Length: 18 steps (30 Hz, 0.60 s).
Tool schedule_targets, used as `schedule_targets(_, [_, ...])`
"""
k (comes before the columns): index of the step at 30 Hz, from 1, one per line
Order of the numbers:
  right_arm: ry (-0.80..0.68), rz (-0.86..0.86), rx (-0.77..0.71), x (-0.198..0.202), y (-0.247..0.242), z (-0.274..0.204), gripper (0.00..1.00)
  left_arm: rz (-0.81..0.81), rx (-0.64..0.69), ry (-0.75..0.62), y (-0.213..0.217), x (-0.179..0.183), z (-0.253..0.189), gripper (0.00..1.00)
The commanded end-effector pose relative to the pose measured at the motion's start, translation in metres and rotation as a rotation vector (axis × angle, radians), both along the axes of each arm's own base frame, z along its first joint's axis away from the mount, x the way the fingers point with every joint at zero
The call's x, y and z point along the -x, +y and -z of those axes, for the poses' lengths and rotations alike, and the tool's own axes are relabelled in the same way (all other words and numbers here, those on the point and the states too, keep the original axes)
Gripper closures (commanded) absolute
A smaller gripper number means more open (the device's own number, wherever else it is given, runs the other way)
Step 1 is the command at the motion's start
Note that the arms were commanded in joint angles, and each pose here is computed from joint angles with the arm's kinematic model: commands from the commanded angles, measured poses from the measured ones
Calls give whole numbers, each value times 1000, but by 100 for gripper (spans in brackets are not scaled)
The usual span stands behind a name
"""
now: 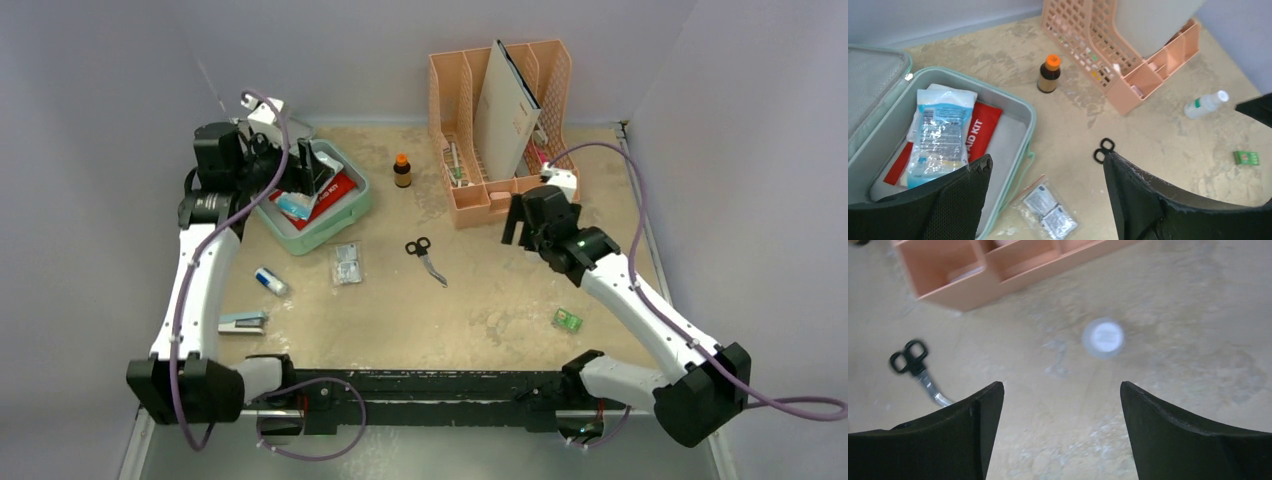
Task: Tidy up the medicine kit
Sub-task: Place the medical item at the medicine box.
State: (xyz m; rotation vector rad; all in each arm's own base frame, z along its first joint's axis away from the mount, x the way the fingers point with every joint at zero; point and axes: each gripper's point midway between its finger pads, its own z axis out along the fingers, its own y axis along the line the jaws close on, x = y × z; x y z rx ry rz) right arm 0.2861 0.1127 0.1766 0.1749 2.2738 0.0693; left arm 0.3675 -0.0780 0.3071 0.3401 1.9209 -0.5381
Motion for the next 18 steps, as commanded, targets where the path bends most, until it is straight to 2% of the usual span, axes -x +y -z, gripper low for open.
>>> schedule_targets(1, [-11,131,112,-10,-55,-7,16,-48,78,-54,-11,18,-21,20])
schedule_targets(7, [26,112,74,-27,-54,14,24,-33,179,43,-24,41,0,19])
schedule_targets(14, [116,151,130,-43,-66,35,27,-76,79,82,-22,51,47,19])
schedule_targets(18, [119,135,96,-49,-63,43,35,-70,26,99,-24,56,67,19])
